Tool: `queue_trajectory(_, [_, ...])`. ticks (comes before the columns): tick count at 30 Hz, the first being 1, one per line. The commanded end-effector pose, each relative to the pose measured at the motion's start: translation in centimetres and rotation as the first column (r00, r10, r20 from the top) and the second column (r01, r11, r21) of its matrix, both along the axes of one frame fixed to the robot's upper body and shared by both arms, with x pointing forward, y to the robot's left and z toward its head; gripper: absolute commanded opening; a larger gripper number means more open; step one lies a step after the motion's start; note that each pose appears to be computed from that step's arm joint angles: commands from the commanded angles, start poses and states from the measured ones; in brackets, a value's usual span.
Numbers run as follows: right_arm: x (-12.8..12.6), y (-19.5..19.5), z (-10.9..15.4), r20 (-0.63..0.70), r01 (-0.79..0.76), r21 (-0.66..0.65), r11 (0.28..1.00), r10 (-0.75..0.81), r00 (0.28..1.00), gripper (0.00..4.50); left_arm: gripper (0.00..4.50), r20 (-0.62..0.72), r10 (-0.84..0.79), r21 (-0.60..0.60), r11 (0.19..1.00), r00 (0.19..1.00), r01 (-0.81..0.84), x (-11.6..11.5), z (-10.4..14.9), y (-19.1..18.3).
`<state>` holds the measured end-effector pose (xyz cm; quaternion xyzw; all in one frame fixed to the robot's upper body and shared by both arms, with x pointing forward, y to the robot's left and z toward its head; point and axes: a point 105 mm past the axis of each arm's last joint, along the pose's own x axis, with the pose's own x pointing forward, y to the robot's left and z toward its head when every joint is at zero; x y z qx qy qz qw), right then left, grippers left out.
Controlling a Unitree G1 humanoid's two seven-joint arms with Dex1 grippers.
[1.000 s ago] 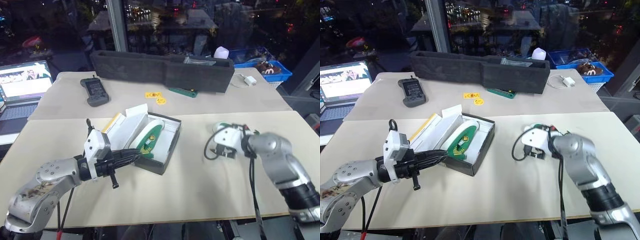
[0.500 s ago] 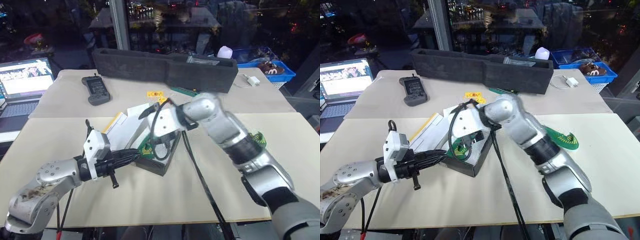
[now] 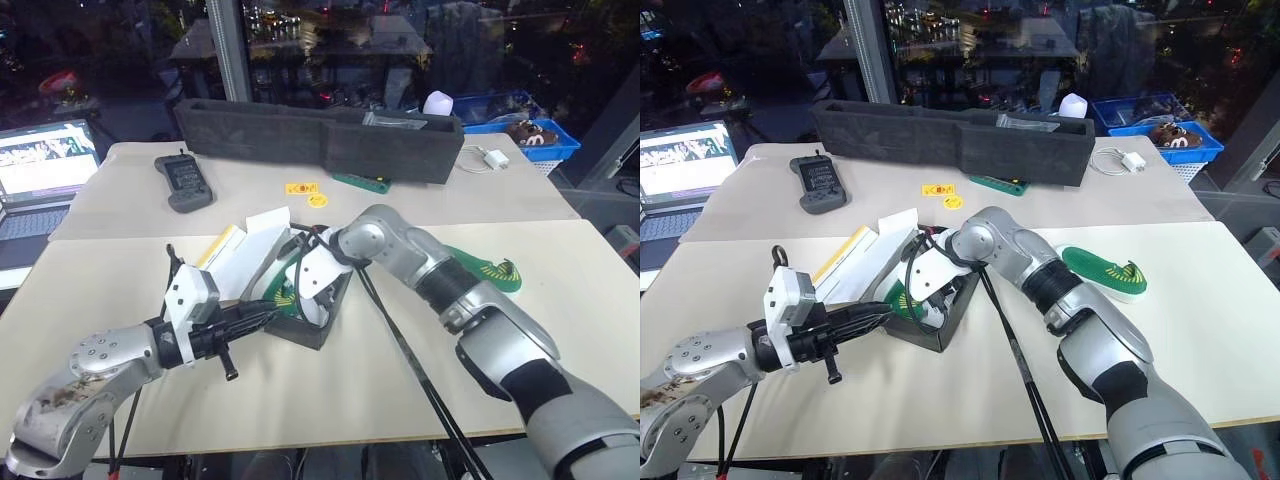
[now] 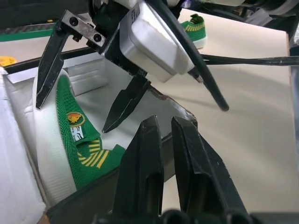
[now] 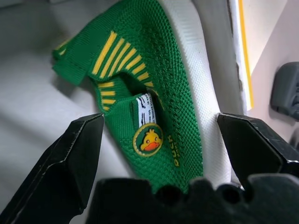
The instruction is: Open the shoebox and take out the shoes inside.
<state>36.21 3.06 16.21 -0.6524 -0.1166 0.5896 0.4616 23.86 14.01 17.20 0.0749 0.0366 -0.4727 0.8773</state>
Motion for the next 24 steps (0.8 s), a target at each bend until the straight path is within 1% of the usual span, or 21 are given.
queue_trajectory(1, [-0.1, 0.5, -0.3, 0.005, -0.011, 0.005, 1.000, 0.011, 1.000, 4.48, 0.50, 0.045, -0.012, -0.004, 1.000, 0.999, 0.012, -0.4, 1.0, -0.3])
queue_trajectory(4, [-0.4, 0.9, -0.8, -0.008, -0.013, 0.014, 1.000, 0.013, 1.000, 4.48, 0.50, 0.047, -0.012, -0.002, 1.000, 0.999, 0.012, -0.4, 1.0, -0.2])
queue_trajectory(7, [-0.7, 1.2, -1.3, -0.021, -0.013, 0.027, 1.000, 0.014, 1.000, 3.78, 0.50, 0.047, -0.014, -0.002, 1.000, 0.999, 0.014, -0.3, 1.0, -0.2])
queue_trajectory(12, [-1.1, 1.6, -1.5, -0.028, -0.016, 0.058, 0.998, 0.018, 0.999, 2.08, 0.50, 0.047, -0.016, -0.002, 1.000, 0.999, 0.016, -0.3, 1.1, -0.2])
queue_trajectory(13, [-1.2, 1.6, -1.6, -0.034, -0.012, 0.064, 0.998, 0.014, 0.999, 1.65, 0.50, 0.047, -0.017, -0.002, 1.000, 0.999, 0.017, -0.3, 1.1, -0.3])
queue_trajectory(14, [-1.2, 1.6, -1.7, -0.038, -0.008, 0.068, 0.998, 0.010, 0.999, 1.45, 0.50, 0.046, -0.017, -0.001, 1.000, 0.999, 0.017, -0.3, 1.1, -0.3])
queue_trajectory(15, [-1.1, 1.6, -1.8, -0.042, 0.003, 0.077, 0.997, 0.000, 0.999, 1.04, 0.50, 0.047, -0.016, -0.002, 1.000, 0.999, 0.016, -0.2, 1.1, -0.3])
queue_trajectory(16, [-1.1, 1.6, -1.8, -0.044, 0.011, 0.083, 0.996, -0.008, 0.999, 0.79, 0.50, 0.047, -0.015, -0.002, 1.000, 0.999, 0.015, -0.2, 1.1, -0.2])
queue_trajectory(17, [-1.0, 1.6, -1.8, -0.040, 0.022, 0.094, 0.995, -0.018, 0.999, 0.38, 0.50, 0.048, -0.016, -0.001, 1.000, 0.999, 0.016, -0.2, 1.1, -0.2])
queue_trajectory(18, [-0.9, 1.7, -1.9, -0.040, 0.032, 0.105, 0.994, -0.028, 0.999, 0.17, 0.50, 0.048, -0.017, 0.000, 1.000, 0.999, 0.017, -0.2, 1.2, -0.3])
queue_trajectory(19, [-0.9, 1.8, -1.9, -0.045, 0.038, 0.113, 0.993, -0.033, 0.998, 0.08, 0.50, 0.049, -0.018, 0.000, 1.000, 0.999, 0.018, -0.2, 1.2, -0.3])
queue_trajectory(24, [-1.6, 2.5, -2.2, -0.089, 0.063, 0.175, 0.982, -0.048, 0.995, 0.08, 0.50, 0.050, -0.019, 0.003, 1.000, 0.999, 0.019, -0.2, 1.2, -0.3])
